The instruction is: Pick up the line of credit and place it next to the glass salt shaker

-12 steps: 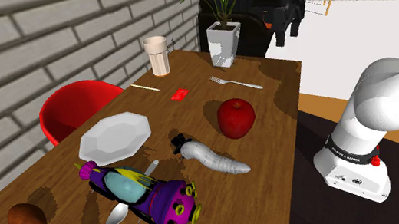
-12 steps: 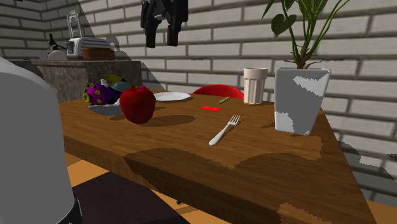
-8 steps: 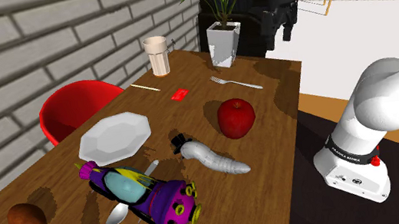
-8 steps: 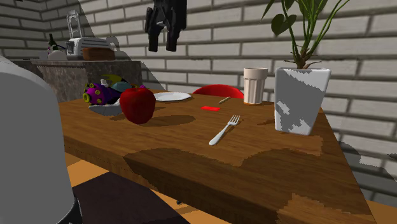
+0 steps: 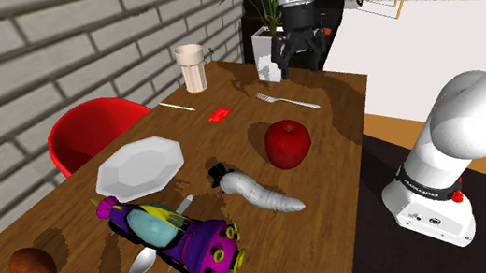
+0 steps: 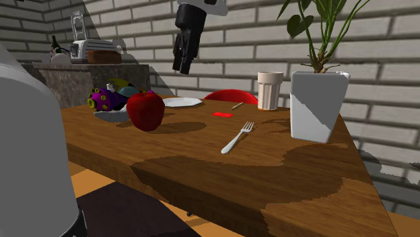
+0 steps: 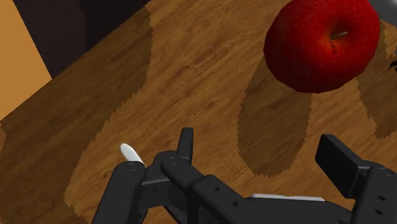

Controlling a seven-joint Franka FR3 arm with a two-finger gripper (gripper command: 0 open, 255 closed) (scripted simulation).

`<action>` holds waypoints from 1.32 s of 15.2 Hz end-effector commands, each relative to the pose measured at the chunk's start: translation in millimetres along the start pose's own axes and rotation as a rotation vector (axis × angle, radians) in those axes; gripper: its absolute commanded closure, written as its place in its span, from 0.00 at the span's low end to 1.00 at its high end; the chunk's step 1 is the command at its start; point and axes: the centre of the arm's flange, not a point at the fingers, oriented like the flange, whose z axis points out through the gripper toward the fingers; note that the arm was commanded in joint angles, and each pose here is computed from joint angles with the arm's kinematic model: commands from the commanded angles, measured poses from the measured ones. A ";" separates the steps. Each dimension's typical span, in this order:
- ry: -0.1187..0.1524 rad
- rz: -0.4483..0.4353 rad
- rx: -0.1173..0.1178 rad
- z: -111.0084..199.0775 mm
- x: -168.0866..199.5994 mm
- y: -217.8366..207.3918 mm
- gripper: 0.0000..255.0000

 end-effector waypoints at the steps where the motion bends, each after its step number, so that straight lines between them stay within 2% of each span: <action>1: -0.024 0.069 0.026 8.0 17.6 -15.7 0.00; 11: -0.139 0.397 0.148 52.1 122.0 -78.6 0.00; 20: -0.241 0.691 0.257 97.5 225.0 -109.3 0.00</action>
